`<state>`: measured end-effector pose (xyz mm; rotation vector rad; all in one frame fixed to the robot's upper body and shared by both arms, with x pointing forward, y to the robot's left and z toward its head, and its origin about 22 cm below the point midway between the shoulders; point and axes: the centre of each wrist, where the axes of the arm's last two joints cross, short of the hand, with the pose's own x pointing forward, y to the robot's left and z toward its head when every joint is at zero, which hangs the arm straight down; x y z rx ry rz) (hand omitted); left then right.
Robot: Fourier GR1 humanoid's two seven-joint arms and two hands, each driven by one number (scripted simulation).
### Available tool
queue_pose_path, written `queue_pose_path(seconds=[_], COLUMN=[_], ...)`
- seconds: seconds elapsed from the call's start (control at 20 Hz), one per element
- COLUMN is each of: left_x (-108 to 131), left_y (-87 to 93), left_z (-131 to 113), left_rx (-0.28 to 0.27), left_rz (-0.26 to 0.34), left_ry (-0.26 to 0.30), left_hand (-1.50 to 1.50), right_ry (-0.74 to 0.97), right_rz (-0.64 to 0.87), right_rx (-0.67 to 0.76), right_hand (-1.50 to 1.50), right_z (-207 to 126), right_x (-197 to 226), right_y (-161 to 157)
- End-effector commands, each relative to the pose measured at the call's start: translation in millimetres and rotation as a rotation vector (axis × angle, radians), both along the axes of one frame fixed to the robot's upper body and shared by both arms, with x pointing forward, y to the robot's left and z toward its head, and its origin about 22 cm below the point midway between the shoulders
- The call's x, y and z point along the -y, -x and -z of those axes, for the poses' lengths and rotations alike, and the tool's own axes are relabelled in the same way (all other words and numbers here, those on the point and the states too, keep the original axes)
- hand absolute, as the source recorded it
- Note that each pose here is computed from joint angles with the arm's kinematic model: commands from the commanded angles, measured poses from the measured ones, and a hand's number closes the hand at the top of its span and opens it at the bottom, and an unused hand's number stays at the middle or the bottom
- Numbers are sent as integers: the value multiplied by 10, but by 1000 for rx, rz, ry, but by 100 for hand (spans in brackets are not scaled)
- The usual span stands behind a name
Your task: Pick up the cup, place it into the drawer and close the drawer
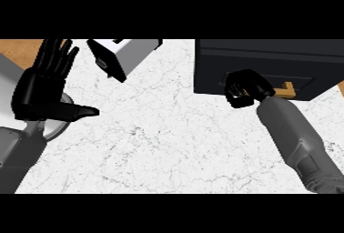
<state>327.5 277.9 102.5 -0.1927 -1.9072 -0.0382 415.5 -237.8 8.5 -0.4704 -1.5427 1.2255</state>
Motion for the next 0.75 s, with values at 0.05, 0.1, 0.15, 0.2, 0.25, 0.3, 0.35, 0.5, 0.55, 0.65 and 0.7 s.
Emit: queue_pose_path(seconds=[0.05, 0.1, 0.15, 0.2, 0.25, 0.3, 0.35, 0.5, 0.55, 0.65, 0.7], left_x=[149, 68, 59, 100, 71, 83, 29, 53, 93, 184, 170], left_y=[90, -19, 2, -3, 16, 20, 35, -3, 33, 57, 38], left_z=[177, 17, 60, 29, 108, 141, 121, 121, 229, 245, 199], left_rx=[-16, 11, 3, -16, -4, -15, -26, -15, -30, -29, -19], left_rz=[42, 32, 39, 50, 46, 50, 64, 48, 51, 66, 84], left_ry=[17, 7, 0, 19, 21, 21, 16, 24, 29, 24, 11], left_hand=[-150, -150, -150, -150, -150, -150, -150, -150, -150, -150, -150], right_ry=[15, 2, 7, 5, -43, -40, -56, -87, -77, -88, -84], right_rz=[125, 129, 131, 130, 146, 132, 144, 139, 143, 145, 141], right_rx=[29, 24, 22, 6, 30, 34, 41, 66, 57, 51, 51], right_hand=[150, 150, 150, 150, 150, 150, 150, 150, 150, 150, 150], right_z=[-387, -366, -433, -393, -394, -353, -544, -545, -493, -470, -464], right_x=[389, 333, 415, 397, 350, 461, 434, 520, 507, 554, 467], right_y=[-181, -186, -200, -188, -196, -154, -244, -225, -207, -189, -206])
